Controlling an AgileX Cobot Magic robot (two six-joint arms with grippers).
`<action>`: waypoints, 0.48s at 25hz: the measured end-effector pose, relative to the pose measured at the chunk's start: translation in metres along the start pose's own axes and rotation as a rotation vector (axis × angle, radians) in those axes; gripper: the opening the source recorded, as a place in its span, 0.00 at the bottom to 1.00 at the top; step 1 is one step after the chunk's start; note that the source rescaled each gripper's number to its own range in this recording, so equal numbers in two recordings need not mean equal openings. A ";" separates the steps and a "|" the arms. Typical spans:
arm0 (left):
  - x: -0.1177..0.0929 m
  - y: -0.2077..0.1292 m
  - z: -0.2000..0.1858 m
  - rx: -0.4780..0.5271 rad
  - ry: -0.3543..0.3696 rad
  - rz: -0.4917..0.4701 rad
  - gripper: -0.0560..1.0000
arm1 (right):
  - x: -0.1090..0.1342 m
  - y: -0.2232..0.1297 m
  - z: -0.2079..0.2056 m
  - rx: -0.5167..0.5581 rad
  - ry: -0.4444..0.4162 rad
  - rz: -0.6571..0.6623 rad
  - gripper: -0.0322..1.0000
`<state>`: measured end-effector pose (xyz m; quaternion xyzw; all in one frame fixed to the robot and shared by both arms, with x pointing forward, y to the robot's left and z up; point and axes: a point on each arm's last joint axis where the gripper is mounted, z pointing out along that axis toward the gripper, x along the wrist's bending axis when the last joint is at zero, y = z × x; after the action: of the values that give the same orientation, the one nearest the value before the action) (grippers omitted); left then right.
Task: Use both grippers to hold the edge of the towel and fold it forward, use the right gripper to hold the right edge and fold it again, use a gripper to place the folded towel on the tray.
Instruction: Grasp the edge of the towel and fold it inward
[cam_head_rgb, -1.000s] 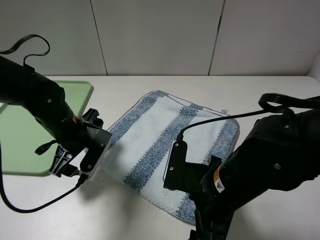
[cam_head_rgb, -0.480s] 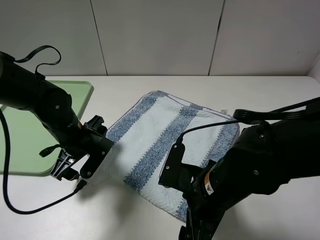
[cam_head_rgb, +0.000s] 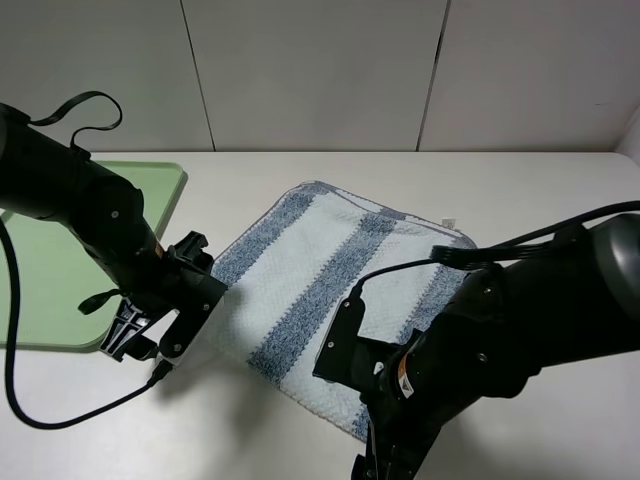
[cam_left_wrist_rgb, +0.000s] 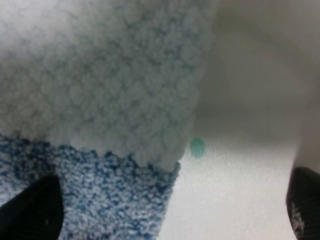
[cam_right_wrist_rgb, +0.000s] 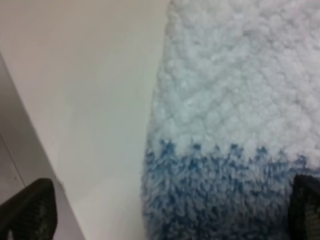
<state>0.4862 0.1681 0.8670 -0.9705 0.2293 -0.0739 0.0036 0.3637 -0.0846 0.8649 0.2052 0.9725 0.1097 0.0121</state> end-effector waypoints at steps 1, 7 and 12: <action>0.000 0.000 0.000 0.000 0.000 0.000 0.89 | 0.000 0.000 0.000 -0.001 0.000 0.004 1.00; 0.001 0.000 0.000 -0.001 0.007 0.001 0.88 | 0.000 0.001 0.000 -0.008 -0.003 0.026 0.94; 0.002 0.000 0.000 -0.005 0.020 -0.003 0.87 | -0.001 0.002 0.002 -0.017 -0.010 0.015 0.68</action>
<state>0.4876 0.1669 0.8673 -0.9701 0.2279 -0.0831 -0.0012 0.3654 -0.0833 0.8637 0.2130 0.9699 0.1170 0.0180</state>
